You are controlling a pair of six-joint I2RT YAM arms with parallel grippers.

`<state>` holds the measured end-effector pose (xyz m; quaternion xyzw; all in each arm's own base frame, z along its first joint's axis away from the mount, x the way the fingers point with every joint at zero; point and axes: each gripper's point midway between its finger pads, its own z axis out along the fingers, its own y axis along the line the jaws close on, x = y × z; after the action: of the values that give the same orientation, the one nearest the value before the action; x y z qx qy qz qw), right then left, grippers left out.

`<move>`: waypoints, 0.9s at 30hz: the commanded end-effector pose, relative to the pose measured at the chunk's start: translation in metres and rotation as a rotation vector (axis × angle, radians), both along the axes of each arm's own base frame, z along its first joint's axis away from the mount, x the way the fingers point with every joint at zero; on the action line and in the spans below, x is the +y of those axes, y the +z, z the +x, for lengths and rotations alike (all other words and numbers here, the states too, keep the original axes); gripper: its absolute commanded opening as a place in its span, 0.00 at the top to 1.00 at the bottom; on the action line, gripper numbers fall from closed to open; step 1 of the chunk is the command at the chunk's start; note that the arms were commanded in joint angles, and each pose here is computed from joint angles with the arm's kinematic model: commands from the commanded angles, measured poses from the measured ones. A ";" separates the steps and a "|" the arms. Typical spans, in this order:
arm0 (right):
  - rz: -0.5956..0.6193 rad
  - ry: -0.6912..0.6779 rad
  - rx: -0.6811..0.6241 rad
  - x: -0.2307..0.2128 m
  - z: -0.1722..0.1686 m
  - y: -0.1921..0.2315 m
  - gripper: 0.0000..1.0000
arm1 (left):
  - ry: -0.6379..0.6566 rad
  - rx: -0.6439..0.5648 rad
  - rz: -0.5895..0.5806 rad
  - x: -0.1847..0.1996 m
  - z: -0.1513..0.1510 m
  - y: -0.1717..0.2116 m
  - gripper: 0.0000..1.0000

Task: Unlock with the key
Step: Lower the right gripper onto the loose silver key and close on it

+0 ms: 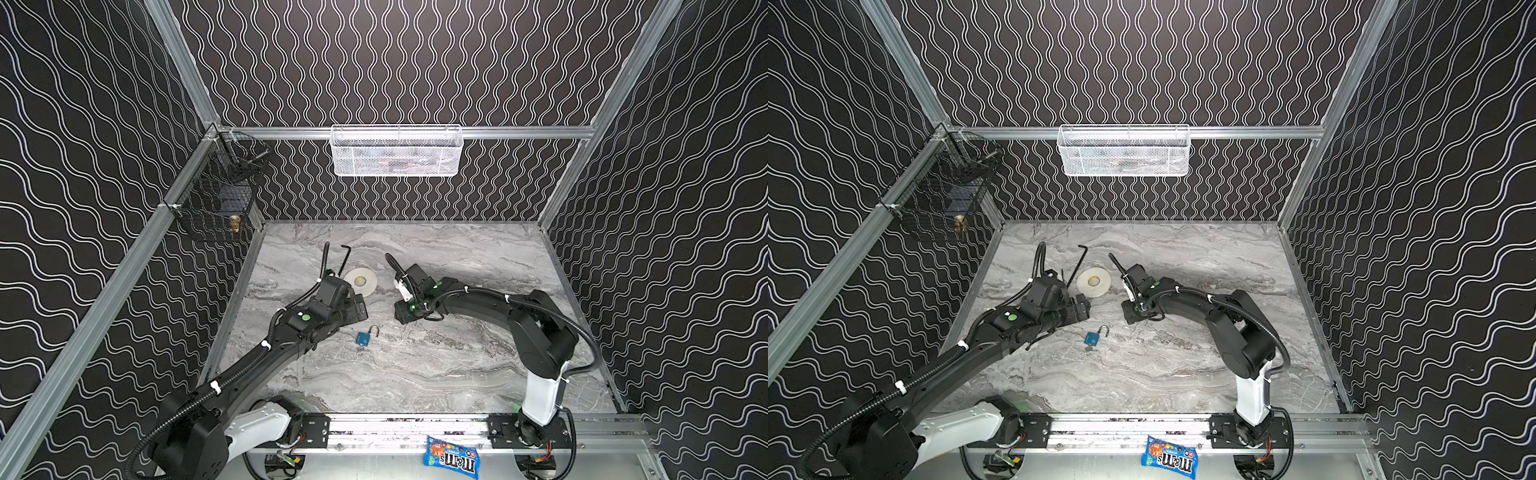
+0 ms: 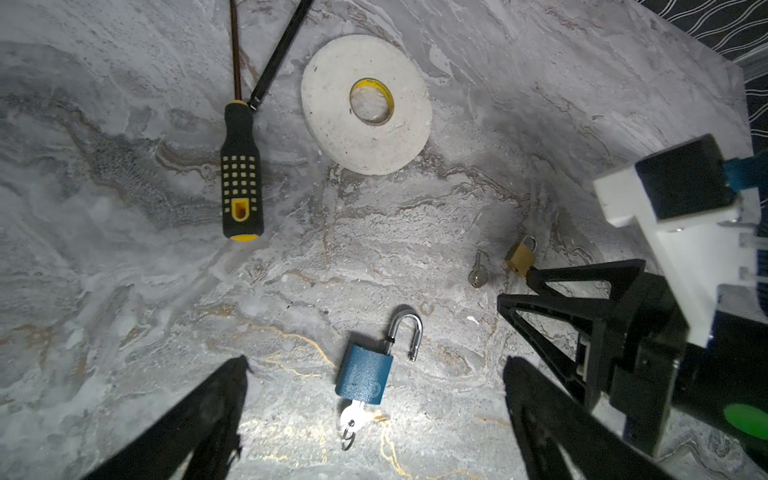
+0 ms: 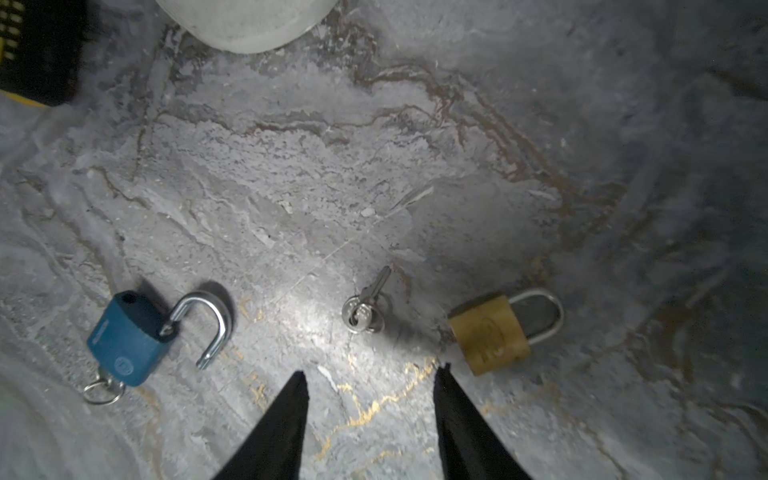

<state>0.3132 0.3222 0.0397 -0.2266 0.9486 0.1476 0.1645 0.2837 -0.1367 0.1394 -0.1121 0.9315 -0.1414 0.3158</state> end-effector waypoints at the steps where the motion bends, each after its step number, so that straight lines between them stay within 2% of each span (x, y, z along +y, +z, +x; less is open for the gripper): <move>1: -0.031 0.018 -0.012 0.000 0.003 -0.003 0.53 | 0.046 -0.007 -0.021 0.005 0.004 0.001 0.01; 7: -0.051 0.033 -0.033 0.003 0.011 -0.008 0.64 | 0.069 0.001 -0.032 0.010 0.003 -0.003 0.01; 15: -0.053 0.060 -0.034 0.007 0.011 -0.014 0.70 | 0.089 0.012 -0.038 0.016 0.003 -0.007 0.01; 27: -0.047 0.089 -0.006 0.010 0.005 -0.025 0.83 | 0.093 0.031 -0.058 0.017 0.004 -0.012 0.01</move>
<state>0.3222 0.3322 0.0194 -0.2650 0.9413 0.1291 0.1645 0.2849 -0.1178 0.1255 -0.1582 0.9295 -0.1413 0.3016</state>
